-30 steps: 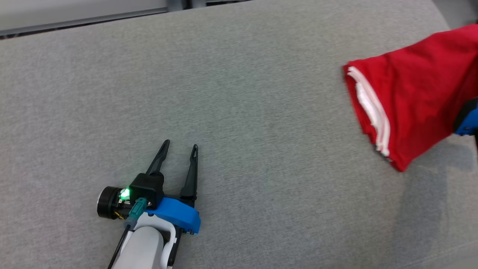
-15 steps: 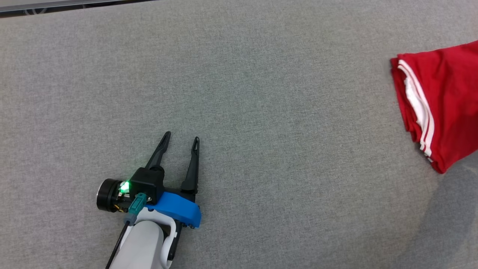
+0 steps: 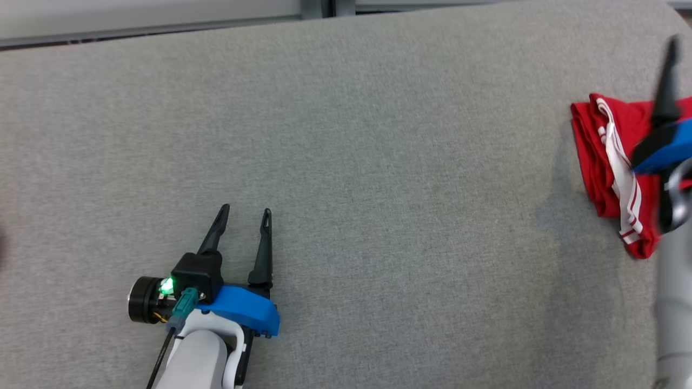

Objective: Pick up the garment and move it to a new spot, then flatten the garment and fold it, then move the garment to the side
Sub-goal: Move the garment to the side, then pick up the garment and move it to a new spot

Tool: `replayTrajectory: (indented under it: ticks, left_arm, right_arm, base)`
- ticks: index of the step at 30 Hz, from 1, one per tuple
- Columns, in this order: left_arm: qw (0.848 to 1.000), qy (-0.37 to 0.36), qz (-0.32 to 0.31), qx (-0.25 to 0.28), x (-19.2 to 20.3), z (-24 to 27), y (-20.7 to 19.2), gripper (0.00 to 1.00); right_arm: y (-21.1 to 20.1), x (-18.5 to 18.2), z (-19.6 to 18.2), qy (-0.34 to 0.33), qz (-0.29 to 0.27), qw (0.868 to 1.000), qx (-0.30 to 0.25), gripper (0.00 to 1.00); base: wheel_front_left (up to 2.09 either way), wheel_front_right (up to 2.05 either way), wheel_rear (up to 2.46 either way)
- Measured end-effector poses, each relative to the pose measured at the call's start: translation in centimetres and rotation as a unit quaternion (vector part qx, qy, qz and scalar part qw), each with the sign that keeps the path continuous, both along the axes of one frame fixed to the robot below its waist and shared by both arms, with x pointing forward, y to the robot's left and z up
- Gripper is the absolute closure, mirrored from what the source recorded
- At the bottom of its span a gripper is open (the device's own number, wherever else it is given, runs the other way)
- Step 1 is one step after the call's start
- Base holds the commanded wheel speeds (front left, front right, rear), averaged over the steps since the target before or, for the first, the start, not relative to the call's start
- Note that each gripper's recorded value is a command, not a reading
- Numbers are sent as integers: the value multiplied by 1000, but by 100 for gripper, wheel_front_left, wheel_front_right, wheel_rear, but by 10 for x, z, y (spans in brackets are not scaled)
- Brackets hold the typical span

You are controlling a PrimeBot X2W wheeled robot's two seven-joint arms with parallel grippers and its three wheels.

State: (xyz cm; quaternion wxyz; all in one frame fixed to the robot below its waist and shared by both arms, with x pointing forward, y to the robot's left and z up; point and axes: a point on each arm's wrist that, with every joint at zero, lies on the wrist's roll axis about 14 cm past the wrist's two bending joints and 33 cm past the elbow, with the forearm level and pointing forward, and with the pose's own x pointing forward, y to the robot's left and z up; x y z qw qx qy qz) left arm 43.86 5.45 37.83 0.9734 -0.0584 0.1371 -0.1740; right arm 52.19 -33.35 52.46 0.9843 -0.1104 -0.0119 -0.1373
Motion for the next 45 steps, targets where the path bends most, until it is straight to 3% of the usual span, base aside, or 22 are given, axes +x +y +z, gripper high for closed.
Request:
replayTrajectory:
  ticks: [9,15,21,27,45]
  left_arm:
    - [998,-19,53,1,-17,25,30,0]
    - [995,-24,97,10,-34,33,55,0]
    - [991,-32,133,11,-48,42,76,0]
    - [986,-48,161,12,-60,54,93,0]
    - [981,-73,181,12,-76,70,107,0]
  right_arm:
    - [100,-31,-38,14,104,990,99,0]
    - [127,-58,-55,32,127,982,135,0]
    - [135,-76,-58,34,131,977,168,0]
    - [147,-94,-56,37,148,975,163,0]
    - [151,-120,-50,29,154,973,171,0]
  base:
    - [0,0,0]
    - [0,0,0]
    - [0,0,0]
    - [0,0,0]
    - [0,0,0]
